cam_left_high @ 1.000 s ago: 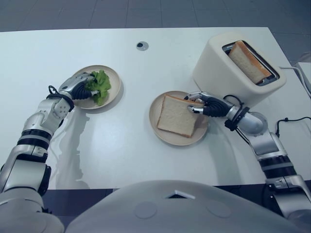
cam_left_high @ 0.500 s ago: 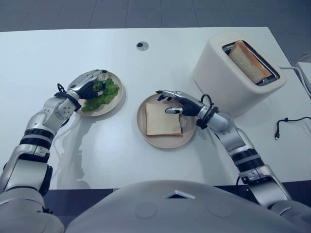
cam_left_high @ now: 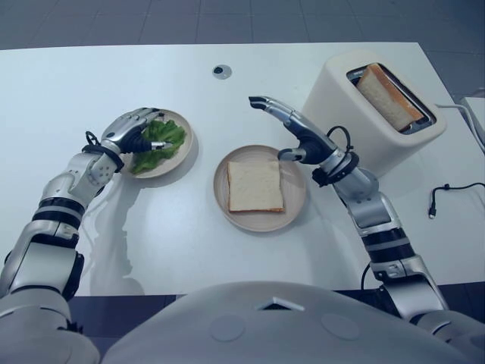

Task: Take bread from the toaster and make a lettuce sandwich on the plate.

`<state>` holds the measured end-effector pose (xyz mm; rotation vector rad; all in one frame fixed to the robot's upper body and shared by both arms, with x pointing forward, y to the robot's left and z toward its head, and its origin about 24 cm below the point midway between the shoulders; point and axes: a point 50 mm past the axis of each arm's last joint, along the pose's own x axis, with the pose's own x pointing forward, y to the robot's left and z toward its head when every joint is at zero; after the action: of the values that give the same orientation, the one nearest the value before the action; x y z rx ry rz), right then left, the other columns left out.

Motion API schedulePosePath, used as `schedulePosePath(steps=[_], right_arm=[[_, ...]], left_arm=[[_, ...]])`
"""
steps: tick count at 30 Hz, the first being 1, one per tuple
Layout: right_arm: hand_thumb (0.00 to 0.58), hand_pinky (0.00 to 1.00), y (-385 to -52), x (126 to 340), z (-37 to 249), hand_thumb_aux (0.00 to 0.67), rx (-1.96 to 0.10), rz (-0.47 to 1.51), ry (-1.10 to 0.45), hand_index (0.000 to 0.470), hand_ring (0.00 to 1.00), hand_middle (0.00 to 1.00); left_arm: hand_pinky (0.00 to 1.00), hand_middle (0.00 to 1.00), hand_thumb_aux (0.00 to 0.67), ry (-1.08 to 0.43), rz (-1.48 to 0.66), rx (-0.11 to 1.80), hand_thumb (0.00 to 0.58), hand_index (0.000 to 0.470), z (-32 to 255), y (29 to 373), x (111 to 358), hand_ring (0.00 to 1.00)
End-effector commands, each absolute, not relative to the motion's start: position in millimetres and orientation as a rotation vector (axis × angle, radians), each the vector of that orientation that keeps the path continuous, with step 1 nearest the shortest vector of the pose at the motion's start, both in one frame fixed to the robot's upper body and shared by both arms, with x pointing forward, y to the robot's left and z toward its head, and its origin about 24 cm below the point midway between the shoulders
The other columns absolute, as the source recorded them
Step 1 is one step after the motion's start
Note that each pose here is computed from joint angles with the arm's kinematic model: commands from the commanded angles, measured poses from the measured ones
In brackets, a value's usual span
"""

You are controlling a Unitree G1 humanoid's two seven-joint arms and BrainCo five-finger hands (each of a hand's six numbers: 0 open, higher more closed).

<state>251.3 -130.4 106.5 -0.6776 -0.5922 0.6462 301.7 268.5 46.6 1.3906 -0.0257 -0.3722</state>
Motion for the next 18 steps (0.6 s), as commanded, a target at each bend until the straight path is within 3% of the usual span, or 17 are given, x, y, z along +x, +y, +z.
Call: schedulePosePath(steps=[1,2,3,4,5,14,18], right_arm=[[0.0,0.0,-130.2,248.6,107.4,0.0,-0.682,0.674,-0.595,0.0,0.0,0.0],[0.0,0.0,-130.5,248.3,106.9,0.0,-0.684,0.677,-0.593,0.0,0.0,0.0],[0.0,0.0,-130.8,248.1,106.4,0.0,-0.686,0.679,-0.59,0.0,0.0,0.0],[0.0,0.0,-131.1,248.0,106.2,0.0,-0.687,0.68,-0.589,0.0,0.0,0.0],[0.0,0.0,-131.4,248.1,106.4,0.0,-0.686,0.678,-0.588,0.0,0.0,0.0],[0.0,0.0,-134.6,249.6,109.1,0.0,-0.689,0.665,-0.592,0.0,0.0,0.0],[0.0,0.0,-139.9,250.4,112.9,0.0,-0.691,0.649,-0.596,0.0,0.0,0.0]], left_arm=[[0.0,0.0,0.0,0.011,-0.434,1.392,0.0,0.0,33.2,262.2,299.9,0.0],[0.0,0.0,0.108,0.01,-0.443,1.388,0.172,0.076,32.3,260.8,300.2,0.0],[0.0,0.0,0.342,0.007,-0.453,1.383,0.441,0.24,31.6,259.3,300.3,0.0],[0.0,0.0,0.465,0.004,-0.46,1.38,0.526,0.326,31.2,258.2,300.4,0.0],[0.0,0.0,0.654,0.0,-0.467,1.377,0.58,0.459,31.0,257.2,300.5,0.0],[0.0,0.0,0.67,-0.206,-0.347,1.328,0.58,0.47,63.1,254.0,309.8,0.0],[0.0,0.0,0.67,-0.339,-0.403,1.207,0.58,0.47,74.2,238.6,303.9,0.0]])
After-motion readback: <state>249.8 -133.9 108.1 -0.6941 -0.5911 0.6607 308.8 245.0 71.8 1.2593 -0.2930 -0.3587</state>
